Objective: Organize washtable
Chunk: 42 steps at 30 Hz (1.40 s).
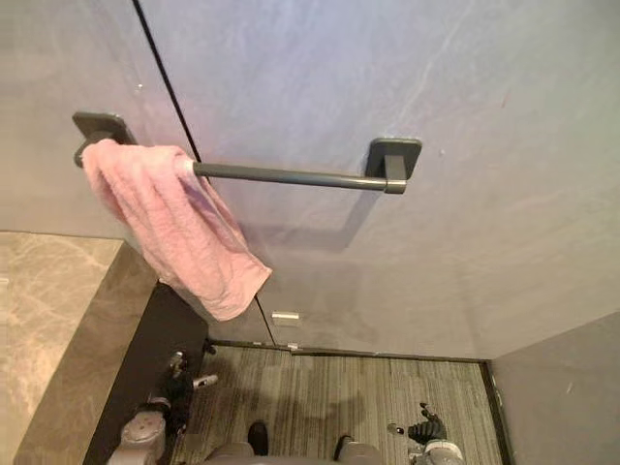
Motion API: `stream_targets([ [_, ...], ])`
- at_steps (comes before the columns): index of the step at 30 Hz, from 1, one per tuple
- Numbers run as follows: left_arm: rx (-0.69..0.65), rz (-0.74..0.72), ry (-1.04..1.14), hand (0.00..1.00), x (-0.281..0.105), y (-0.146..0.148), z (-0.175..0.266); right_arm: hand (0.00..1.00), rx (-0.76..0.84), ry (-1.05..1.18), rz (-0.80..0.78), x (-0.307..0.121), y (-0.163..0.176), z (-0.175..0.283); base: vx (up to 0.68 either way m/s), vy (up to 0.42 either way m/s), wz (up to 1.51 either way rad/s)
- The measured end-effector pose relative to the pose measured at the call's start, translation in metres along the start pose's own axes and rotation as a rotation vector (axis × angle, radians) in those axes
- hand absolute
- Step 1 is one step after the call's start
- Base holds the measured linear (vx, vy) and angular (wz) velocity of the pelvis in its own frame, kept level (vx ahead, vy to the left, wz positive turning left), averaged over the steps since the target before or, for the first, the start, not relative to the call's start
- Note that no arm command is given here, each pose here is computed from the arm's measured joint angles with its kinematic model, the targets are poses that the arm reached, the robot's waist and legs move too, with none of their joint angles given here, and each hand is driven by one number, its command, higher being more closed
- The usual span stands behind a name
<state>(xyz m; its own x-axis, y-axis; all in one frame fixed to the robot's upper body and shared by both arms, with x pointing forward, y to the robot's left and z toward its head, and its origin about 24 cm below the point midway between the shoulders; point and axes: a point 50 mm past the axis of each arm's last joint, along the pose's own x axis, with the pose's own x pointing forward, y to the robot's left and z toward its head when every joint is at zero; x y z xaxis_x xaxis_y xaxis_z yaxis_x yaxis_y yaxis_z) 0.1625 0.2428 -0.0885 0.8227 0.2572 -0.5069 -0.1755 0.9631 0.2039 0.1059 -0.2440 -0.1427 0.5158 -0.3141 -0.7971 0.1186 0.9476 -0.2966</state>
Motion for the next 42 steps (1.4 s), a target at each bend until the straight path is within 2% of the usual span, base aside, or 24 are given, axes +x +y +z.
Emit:
stream_targets([
  [6,-0.093,0.077,-0.183,0.0,-0.011,0.02,0.034,0.0,-0.021,-0.021,-0.003,-0.002,-0.002,0.001,-0.06,0.021,0.09],
  [15,-0.127,0.132,-0.389,0.0,-0.021,0.033,0.075,0.0,-0.051,-0.031,0.003,-0.001,-0.006,0.002,0.0,-0.005,0.04],
  [20,-0.116,0.149,-0.501,0.0,-0.025,0.04,0.099,0.0,-0.063,-0.038,0.005,-0.001,-0.006,0.004,0.0,0.0,0.0],
  [29,-0.015,0.203,-0.611,0.0,-0.023,0.07,0.131,0.0,-0.119,-0.056,0.008,0.0,-0.011,0.008,-0.01,0.0,-0.04],
  [42,0.03,0.199,-0.687,0.0,-0.016,0.075,0.16,0.0,-0.142,-0.083,0.024,0.001,-0.012,0.016,0.0,-0.007,-0.08],
])
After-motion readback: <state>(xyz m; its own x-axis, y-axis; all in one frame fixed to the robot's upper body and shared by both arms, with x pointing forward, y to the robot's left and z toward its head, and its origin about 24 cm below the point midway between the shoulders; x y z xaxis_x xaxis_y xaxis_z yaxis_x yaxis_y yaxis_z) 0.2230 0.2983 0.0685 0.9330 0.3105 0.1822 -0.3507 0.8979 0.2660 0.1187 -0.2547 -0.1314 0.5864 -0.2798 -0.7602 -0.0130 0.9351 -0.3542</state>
